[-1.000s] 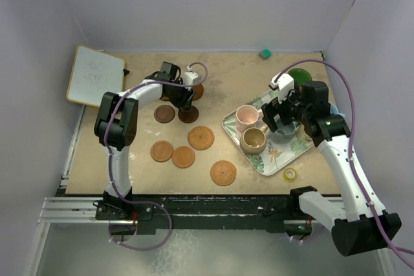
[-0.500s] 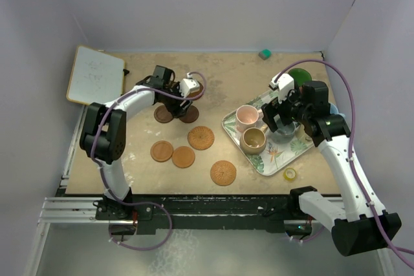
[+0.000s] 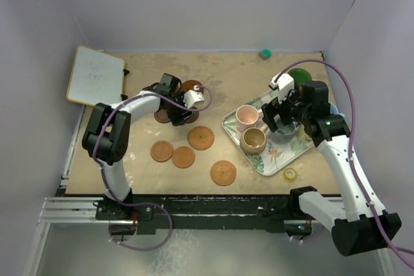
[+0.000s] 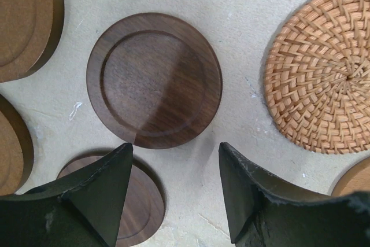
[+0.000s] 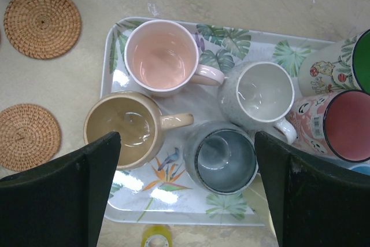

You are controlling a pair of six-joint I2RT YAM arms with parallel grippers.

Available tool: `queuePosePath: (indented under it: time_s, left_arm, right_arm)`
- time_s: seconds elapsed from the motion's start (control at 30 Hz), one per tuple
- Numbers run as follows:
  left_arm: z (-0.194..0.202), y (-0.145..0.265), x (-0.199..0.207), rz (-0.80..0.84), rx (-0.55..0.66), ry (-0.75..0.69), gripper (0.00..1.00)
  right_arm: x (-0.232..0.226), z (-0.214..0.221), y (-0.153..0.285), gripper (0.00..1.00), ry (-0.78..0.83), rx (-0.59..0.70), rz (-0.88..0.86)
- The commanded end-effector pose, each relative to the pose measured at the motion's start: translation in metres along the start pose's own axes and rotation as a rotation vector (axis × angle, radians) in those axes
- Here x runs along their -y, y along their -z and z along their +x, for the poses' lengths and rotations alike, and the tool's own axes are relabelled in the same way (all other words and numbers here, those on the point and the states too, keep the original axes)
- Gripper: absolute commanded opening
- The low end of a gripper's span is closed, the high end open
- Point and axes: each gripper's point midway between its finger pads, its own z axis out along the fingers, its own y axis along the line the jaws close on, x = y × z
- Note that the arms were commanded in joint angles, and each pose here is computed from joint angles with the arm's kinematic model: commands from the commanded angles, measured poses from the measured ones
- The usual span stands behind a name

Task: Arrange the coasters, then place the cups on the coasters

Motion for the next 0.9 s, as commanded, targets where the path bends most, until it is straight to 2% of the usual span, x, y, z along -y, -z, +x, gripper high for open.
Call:
queuePosePath:
  time_s: [0.0,0.87]
  left_arm:
    - [-0.001,-0.001,-0.011,-0.046,-0.007,-0.033,0.58]
    - [-0.005,-0.016,-0.020,-0.038,-0.022,-0.008,0.56]
  right_arm:
    - [-0.001,-0.010,0.004,1.00,0.019,0.042,-0.008]
    - [0.000,-0.009,0.004,1.00,0.021,0.039,-0.005]
